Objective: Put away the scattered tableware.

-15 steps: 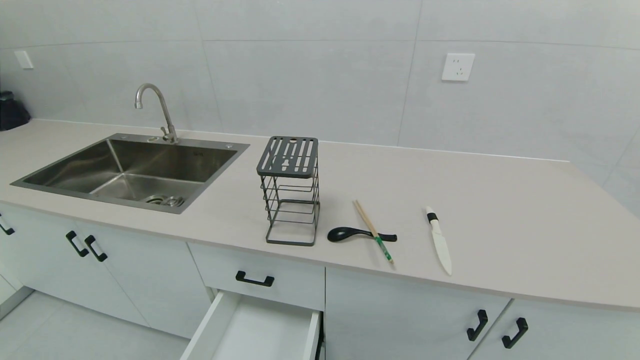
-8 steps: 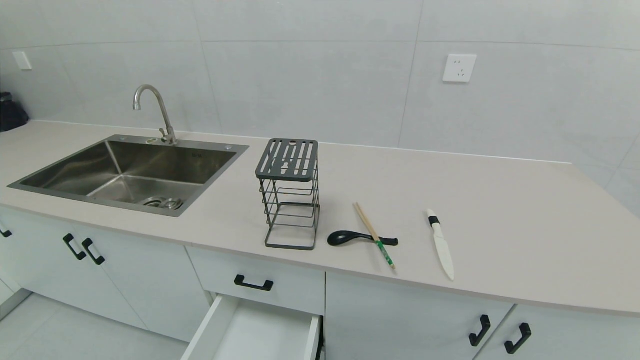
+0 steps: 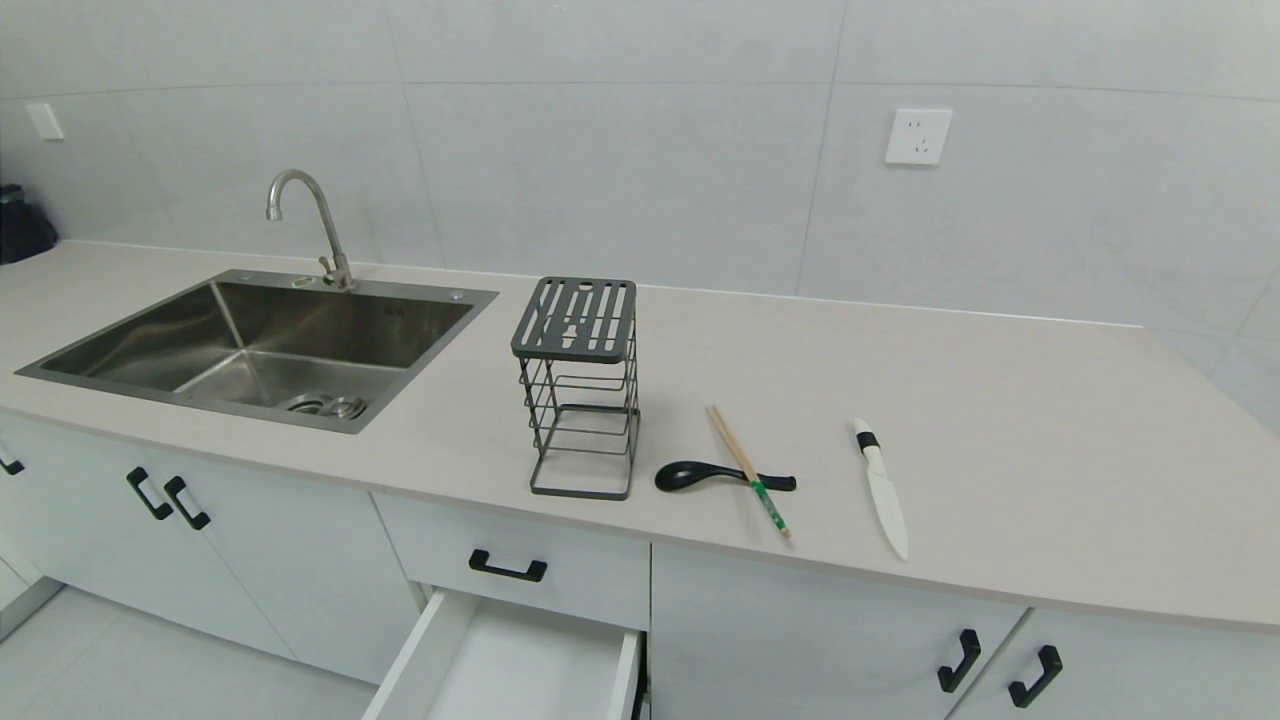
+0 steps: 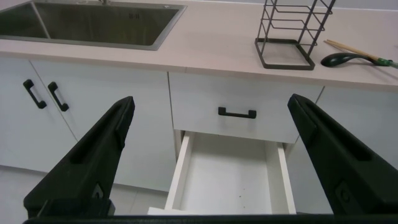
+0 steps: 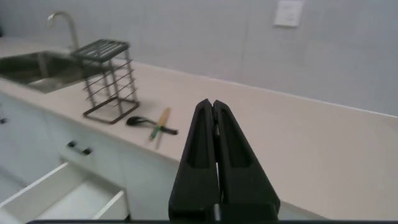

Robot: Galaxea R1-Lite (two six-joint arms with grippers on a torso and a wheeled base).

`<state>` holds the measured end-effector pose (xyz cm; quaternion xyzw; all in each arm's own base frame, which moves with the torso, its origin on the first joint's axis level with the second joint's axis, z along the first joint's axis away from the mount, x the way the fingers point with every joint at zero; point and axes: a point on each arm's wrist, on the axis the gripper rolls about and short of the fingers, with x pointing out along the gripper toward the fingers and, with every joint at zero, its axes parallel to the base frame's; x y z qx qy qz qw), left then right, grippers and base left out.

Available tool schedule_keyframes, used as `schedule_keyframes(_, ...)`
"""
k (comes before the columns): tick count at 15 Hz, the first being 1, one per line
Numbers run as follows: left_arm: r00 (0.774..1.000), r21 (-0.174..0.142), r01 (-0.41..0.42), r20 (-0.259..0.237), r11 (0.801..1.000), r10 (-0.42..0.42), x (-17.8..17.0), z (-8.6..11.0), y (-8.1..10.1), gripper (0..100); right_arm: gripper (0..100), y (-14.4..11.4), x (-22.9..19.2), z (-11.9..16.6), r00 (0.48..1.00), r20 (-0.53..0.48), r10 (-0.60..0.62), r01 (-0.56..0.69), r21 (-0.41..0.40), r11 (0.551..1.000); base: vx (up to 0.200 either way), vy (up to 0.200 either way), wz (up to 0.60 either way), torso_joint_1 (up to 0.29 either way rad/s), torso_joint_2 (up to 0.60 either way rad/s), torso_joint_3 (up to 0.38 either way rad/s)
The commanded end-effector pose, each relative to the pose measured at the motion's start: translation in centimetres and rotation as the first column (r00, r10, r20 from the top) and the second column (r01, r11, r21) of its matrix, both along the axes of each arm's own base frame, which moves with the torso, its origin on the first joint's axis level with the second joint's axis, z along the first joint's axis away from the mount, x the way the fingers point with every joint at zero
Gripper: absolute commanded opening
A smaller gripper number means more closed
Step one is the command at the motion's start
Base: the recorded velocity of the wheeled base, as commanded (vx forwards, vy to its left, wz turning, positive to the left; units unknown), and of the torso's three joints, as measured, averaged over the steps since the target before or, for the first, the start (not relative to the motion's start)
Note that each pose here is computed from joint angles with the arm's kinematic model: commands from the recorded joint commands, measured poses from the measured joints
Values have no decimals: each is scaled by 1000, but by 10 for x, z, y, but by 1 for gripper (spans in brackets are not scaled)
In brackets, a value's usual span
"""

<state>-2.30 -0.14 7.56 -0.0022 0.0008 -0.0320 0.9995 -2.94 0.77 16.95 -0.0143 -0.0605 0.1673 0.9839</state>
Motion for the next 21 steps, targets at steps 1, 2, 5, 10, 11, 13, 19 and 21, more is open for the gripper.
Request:
schedule_keyframes(1,1000,0,2,-2,1000,-2,0,0,0,100,100,1,28,11,986,-152,65,-66,-2,998,0,0,0,0,0,0)
schedule_keyframes(2,1000,0,0,-2,1000,0,0,0,0,100,100,1,32,12,983,-170,75,-77,-7,997,0,0,0,0,0,0)
schedule_keyframes(5,1000,0,0,-2,1000,0,0,0,0,100,100,3,57,10,942,-299,150,-163,-18,986,0,0,0,0,0,0)
schedule_keyframes(10,1000,0,0,-2,1000,0,0,0,0,100,100,20,96,3,832,-491,257,-296,0,955,0,0,0,0,0,0)
schedule_keyframes(11,1000,0,0,-2,1000,0,0,0,0,100,100,26,104,2,816,-512,268,-300,20,954,0,0,0,0,0,0)
schedule_keyframes(13,1000,0,0,-2,1000,0,0,0,0,100,100,47,126,6,771,-558,307,-326,68,943,0,0,0,0,0,0)
schedule_keyframes(19,1000,0,0,-2,1000,0,0,0,0,100,100,79,182,-4,696,-690,197,-269,4,963,0,0,0,0,0,0)
schedule_keyframes(21,1000,0,0,-2,1000,0,0,0,0,100,100,92,209,-7,682,-717,147,-239,-29,970,0,0,0,0,0,0)
